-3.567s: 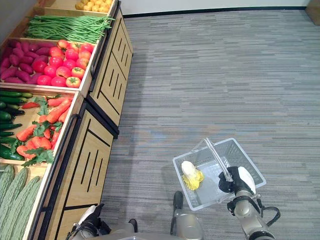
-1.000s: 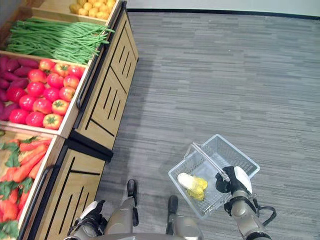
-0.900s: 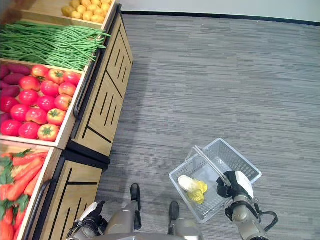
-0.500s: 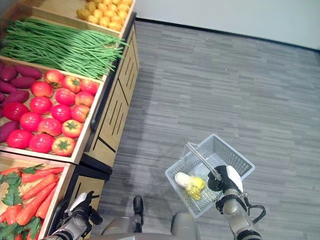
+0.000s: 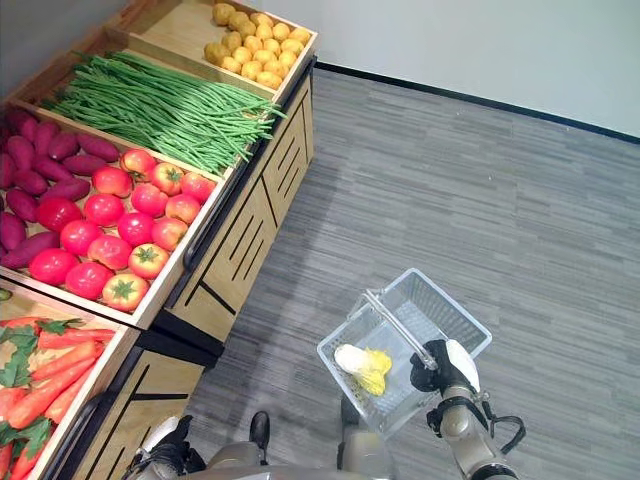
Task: Get the vegetables into the basket
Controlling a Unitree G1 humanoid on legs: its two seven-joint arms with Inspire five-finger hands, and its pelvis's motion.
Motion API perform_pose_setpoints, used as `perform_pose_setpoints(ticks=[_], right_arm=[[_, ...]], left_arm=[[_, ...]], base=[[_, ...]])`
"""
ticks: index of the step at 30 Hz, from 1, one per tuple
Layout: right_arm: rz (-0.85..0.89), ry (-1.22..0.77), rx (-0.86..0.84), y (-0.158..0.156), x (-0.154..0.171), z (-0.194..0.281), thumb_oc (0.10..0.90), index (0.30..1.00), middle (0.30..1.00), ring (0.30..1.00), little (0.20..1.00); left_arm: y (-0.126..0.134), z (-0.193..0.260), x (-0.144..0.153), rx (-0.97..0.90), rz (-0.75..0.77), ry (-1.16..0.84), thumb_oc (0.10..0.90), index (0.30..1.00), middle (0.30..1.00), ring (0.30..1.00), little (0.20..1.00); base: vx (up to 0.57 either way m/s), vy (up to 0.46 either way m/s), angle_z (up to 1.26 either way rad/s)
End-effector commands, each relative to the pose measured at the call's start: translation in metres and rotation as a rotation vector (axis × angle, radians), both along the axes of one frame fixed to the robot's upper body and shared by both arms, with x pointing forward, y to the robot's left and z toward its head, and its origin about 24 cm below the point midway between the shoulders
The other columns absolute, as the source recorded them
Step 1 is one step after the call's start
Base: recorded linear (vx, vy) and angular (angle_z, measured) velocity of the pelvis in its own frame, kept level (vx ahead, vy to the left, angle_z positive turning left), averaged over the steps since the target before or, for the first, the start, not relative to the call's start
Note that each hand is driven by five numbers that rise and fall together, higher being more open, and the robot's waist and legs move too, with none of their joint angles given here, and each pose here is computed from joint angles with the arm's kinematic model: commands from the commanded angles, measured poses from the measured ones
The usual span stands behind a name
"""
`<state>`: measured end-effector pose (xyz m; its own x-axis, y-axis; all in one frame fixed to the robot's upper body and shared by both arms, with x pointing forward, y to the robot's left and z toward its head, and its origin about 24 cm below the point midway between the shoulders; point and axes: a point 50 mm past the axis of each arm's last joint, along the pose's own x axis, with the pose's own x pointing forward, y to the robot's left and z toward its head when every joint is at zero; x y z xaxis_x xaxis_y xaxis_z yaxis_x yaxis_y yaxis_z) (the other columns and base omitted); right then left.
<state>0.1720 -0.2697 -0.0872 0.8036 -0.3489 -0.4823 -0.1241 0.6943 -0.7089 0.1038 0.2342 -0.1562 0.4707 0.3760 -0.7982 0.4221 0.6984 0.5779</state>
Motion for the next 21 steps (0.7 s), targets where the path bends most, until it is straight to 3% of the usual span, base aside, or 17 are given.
perform_pose_setpoints(ticks=[1,5,11,17,21], right_arm=[[0.058,-0.215,-0.058,-0.010,0.031,0.039,0.400,0.300,0.300,0.300,0.300],[0.080,-0.213,-0.100,-0.019,0.031,0.044,0.400,0.300,0.300,0.300,0.300],[0.041,-0.244,-0.135,-0.030,0.033,0.051,0.400,0.300,0.300,0.300,0.300],[-0.023,-0.232,-0.129,-0.034,0.020,0.046,0.400,0.300,0.300,0.300,0.300],[-0.051,-0.220,-0.112,-0.033,0.017,0.041,0.400,0.300,0.300,0.300,0.300]], left_arm=[[0.034,0.011,0.005,0.087,0.078,-0.027,0.900,1.000,1.000,1.000,1.000],[0.030,0.008,-0.002,0.077,0.079,-0.015,0.900,1.000,1.000,1.000,1.000],[0.021,0.010,0.017,0.062,0.027,-0.057,0.900,1.000,1.000,1.000,1.000],[0.018,0.013,0.026,0.078,-0.023,-0.058,0.900,1.000,1.000,1.000,1.000],[0.022,0.012,0.023,0.090,-0.015,-0.049,0.900,1.000,1.000,1.000,1.000]], base=[[0.08,-0.231,0.27],[0.04,-0.288,0.50],[-0.06,-0.131,1.43],[0.01,0.037,1.07],[0.06,0.131,0.19]])
